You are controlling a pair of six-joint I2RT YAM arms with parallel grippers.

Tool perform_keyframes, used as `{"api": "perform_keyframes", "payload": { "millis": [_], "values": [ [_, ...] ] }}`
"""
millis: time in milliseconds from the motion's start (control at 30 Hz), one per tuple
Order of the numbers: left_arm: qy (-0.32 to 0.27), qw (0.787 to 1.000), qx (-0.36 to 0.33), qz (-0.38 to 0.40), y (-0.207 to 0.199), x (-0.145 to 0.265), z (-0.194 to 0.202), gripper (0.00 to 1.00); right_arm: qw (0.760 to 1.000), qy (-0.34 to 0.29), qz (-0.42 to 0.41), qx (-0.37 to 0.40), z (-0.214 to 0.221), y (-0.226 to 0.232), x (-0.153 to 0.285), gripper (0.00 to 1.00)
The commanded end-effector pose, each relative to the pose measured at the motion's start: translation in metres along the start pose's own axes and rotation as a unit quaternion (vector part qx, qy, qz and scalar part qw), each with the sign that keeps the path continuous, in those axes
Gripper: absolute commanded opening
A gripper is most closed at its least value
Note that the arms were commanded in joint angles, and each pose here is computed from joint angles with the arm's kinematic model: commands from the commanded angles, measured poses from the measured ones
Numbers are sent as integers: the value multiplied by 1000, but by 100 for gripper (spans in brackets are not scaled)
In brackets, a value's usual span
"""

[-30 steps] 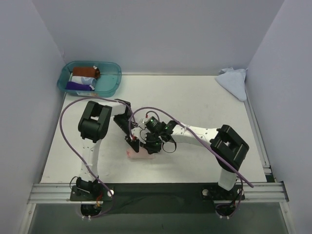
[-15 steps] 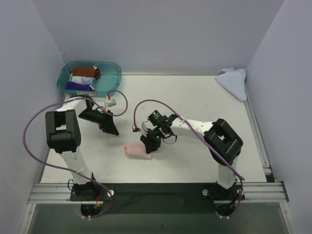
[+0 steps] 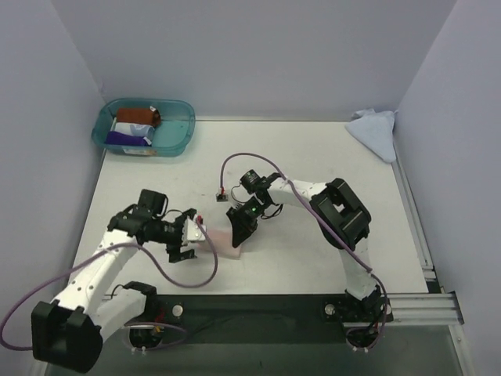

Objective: Roll the towels
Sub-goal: Roll the towel

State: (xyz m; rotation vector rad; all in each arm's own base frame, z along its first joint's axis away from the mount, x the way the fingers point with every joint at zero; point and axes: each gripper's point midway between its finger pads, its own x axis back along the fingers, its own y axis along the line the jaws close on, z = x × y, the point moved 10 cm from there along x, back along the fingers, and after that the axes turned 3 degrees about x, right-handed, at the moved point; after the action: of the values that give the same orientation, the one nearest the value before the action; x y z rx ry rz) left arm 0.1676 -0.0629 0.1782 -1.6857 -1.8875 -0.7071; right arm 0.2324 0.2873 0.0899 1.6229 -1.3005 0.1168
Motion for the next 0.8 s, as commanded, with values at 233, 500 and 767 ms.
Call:
{"api": "perform_keyframes", "payload": {
  "millis": [233, 500, 767],
  "values": [
    [16, 963, -254, -87, -15, -67, -19, 91, 991, 78, -25, -110, 38, -17, -13, 0],
    [15, 950, -290, -117, 1, -83, -23, 88, 986, 79, -44, -139, 44, -31, -18, 0],
    [2, 941, -325, -91, 3, -98, -21, 88, 983, 70, -50, -160, 46, -43, -15, 0]
  ]
}}
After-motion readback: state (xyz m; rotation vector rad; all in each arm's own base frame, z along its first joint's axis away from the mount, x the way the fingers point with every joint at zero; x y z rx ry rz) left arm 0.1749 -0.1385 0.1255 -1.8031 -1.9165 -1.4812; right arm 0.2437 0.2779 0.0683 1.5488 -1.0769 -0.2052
